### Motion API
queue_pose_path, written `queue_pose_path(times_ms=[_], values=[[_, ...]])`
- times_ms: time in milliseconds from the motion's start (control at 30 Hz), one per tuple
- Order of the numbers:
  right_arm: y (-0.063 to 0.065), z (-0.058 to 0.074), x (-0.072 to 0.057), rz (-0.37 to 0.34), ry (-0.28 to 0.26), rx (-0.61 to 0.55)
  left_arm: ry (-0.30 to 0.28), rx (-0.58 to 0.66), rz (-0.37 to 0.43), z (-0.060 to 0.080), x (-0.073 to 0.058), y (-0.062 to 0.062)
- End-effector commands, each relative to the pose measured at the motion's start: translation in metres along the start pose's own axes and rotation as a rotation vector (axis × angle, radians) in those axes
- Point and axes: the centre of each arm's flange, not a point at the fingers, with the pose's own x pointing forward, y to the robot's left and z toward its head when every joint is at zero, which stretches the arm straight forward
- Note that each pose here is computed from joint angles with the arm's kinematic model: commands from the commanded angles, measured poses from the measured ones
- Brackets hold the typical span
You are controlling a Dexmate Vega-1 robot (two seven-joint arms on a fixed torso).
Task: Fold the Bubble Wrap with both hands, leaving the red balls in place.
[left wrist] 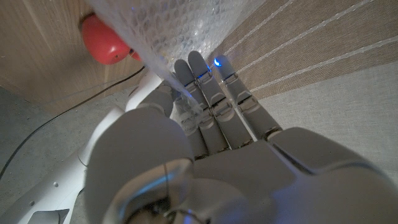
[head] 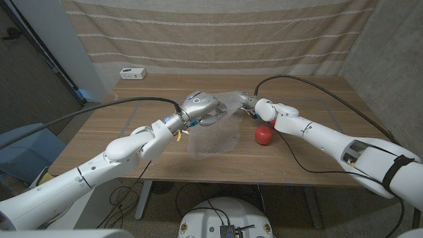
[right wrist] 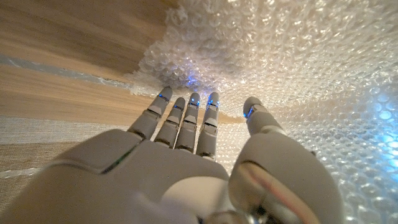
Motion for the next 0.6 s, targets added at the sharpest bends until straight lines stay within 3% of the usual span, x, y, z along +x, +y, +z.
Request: queue_pose_path(times_ms=[33,400,600], values=[[-0.019,-0.01,-0.015,-0.075,0.003,0.061,-0.029,-0.051,-0.055,0.003,-0.004,-0.014],[-0.044,-0.008,-0.054,-0.204,-0.025,0.058,-0.032,-0.068,-0.071,0.005,-0.003,-0.019],[-0.059,-0.018,-0.077,-0.312,0.029,0.053,-0.048,-0.084,-0.079,0.007,0.0,-0.023]])
